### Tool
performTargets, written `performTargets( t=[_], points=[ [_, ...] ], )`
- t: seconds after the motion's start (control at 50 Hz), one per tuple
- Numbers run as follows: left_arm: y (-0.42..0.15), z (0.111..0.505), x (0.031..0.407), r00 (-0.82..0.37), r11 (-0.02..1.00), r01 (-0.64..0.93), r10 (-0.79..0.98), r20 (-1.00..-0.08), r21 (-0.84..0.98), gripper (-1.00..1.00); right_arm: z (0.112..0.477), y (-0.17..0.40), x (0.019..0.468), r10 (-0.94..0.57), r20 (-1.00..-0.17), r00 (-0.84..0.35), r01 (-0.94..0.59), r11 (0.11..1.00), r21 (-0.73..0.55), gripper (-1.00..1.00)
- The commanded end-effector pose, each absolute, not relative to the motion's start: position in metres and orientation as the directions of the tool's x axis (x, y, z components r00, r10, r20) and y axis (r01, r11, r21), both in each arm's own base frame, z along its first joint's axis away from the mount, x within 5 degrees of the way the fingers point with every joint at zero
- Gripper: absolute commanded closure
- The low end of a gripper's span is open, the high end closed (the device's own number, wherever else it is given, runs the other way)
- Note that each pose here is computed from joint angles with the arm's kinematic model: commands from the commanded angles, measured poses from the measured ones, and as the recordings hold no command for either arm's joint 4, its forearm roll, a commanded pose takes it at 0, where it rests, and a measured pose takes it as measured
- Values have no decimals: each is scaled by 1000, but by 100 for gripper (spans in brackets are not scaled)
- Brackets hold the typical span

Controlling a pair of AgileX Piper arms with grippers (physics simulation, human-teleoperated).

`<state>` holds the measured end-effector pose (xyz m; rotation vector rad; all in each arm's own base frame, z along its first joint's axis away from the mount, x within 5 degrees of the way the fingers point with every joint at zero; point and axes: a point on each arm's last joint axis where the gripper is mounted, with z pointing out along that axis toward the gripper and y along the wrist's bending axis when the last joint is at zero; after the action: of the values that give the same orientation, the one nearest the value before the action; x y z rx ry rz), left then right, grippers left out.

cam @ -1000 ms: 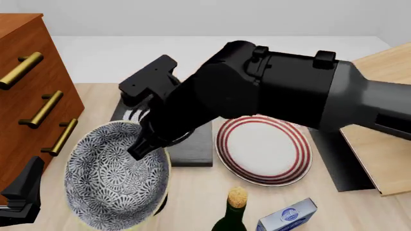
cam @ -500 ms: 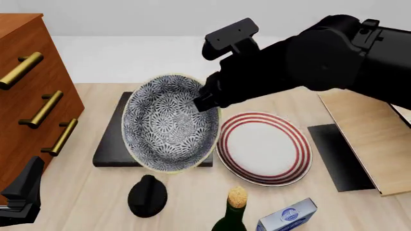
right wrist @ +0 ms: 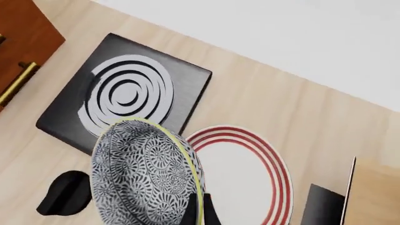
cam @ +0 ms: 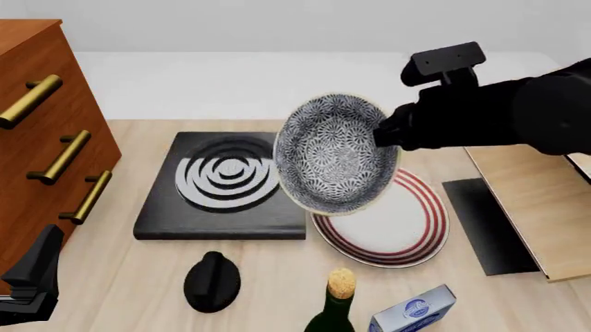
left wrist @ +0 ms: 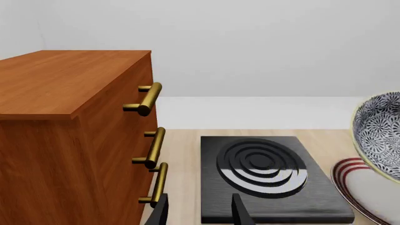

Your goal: Pick up the akita bowl and put it on the plate.

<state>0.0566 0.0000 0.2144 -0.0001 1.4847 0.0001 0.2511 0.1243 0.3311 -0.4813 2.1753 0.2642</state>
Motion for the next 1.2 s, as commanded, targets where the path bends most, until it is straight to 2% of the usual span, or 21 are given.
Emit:
performTargets(
  t=[0.02, 0.44, 1.2],
  points=[
    [0, 214, 57, 86, 1000, 0, 0, -996, 0, -100, 312, 93, 249, -127, -788, -603, -295, 953, 73, 100],
    [0, 214, 57, 86, 1000, 0, 0, -996, 0, -100, 275, 66, 260, -65, -764, -642, -185, 980, 73, 100],
    [0, 214, 57, 86, 1000, 0, 0, -996, 0, -100, 205, 60, 255, 10, -703, -711, -108, 987, 123, 100]
  ],
)
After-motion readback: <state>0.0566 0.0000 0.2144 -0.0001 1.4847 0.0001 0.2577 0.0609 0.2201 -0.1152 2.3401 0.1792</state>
